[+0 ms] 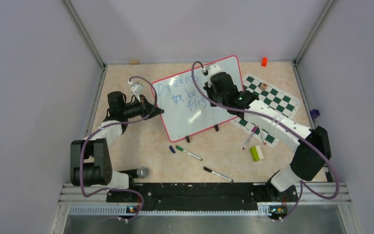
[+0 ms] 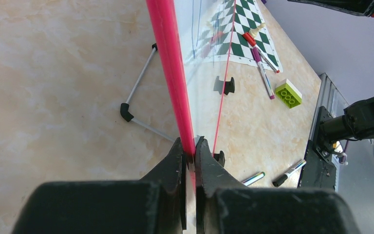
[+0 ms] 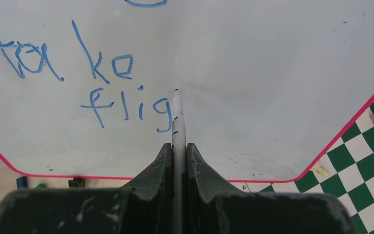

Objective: Write a sentence on the whiteboard

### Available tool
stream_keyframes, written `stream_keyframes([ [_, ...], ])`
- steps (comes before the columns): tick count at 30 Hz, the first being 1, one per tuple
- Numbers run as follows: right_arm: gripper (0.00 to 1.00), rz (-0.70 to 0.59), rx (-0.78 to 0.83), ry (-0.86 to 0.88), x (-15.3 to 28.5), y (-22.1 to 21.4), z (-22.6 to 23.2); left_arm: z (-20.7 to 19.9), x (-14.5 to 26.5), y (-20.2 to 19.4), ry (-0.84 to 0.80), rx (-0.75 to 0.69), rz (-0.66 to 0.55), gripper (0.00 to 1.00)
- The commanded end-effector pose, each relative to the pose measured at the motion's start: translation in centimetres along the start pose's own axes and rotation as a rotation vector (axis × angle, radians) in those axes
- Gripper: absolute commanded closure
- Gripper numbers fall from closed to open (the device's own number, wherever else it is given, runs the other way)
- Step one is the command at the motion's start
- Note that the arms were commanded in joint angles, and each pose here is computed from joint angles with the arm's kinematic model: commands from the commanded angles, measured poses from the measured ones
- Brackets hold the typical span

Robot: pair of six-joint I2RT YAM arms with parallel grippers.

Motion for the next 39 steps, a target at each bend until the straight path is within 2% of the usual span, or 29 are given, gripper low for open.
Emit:
stream_keyframes([
  [1, 1.00, -0.104, -0.035, -0.019, -0.2, 3.4, -0.5, 0.7, -0.4, -0.6, 0.027, -0.137, 0.019, 1.00],
  [11, 1.00, -0.087, -0.029, -0.031, -1.3, 3.3, -0.5, 0.8, -0.5, -0.5, 0.028, -0.135, 0.019, 1.00],
  [33, 1.00, 0.018, -0.033, -0.005, -1.1, -2.1, -0.3, 0.7, -0.4, -0.6, 0.029, -0.137, 0.019, 1.00],
  [39, 1.00, 0.006, -0.037, -0.010, -1.0, -1.5, -0.4, 0.7, -0.4, -0.5, 0.029, -0.140, 0.018, 1.00],
])
Point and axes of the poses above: each gripper's point midway between its finger pads, its own x axis back along the fingers, its own z axis along the line the jaws close on, y = z × x, the point moved 6 cm from there along x, back along the fingers, and after that the axes turned 3 degrees about x, right-handed, at the moved point
